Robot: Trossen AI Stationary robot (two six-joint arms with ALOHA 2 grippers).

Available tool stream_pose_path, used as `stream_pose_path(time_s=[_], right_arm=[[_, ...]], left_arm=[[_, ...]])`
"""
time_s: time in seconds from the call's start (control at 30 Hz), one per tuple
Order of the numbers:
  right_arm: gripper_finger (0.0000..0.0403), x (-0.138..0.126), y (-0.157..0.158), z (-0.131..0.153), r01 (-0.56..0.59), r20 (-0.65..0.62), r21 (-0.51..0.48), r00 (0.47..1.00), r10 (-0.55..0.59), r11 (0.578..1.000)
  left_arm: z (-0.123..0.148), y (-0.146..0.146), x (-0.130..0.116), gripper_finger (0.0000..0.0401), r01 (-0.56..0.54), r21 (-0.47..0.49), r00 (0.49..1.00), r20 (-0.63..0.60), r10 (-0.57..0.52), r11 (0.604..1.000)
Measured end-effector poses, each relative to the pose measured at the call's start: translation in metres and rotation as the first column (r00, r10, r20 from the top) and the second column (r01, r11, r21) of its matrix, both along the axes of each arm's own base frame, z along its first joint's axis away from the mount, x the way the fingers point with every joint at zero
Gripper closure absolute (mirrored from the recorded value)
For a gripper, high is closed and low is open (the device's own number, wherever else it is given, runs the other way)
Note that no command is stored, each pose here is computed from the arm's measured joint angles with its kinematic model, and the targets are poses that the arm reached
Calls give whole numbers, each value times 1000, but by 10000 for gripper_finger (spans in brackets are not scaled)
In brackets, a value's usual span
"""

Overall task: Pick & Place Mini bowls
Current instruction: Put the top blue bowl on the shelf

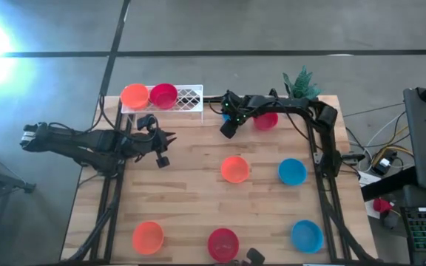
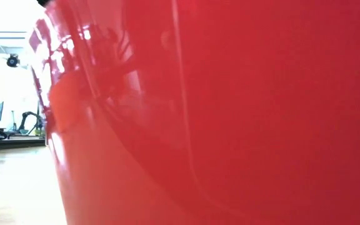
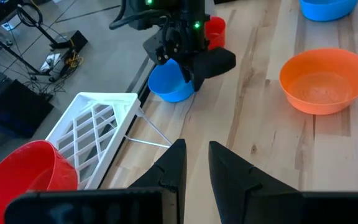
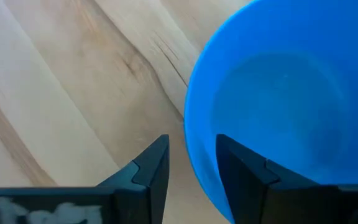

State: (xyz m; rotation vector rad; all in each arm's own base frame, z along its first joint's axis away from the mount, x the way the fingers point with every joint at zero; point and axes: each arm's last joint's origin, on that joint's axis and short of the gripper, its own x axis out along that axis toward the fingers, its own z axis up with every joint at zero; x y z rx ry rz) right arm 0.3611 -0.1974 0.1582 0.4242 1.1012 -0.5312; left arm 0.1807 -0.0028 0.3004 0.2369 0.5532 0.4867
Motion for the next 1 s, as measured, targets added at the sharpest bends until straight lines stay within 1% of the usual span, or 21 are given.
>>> stream_pose_path(time_s=[0.1, 0.2, 0.4, 0.67, 0.8, 1.0], right_arm=[[283, 0, -1, -2, 2, -2, 0, 1000, -2, 1000], [304, 0, -1, -4, 2, -8, 3, 1000, -2, 1000], [383, 0, -1, -3, 2, -7, -5, 1000, -2, 1000], [393, 0, -1, 2, -28, -9, -19, 1000, 28, 999], [394, 1, 1, 13, -53, -21, -20, 998, 52, 998], [394, 1, 10, 31, -116, -27, -61, 993, 114, 991]], left_arm=[[-1, 0, 0, 337, 3, 6, 1000, -6, -3, 1000], [-1, 0, 0, 337, 7, 13, 1000, -11, -7, 1000], [-1, 0, 0, 337, 6, 10, 1000, -9, -6, 1000], [1, 0, 0, 337, 4, 7, 1000, -2, -4, 1000], [3, 0, 0, 337, -2, -4, 1000, 16, 2, 1000], [4, 0, 1, 337, -18, -34, 999, 47, 19, 999]])
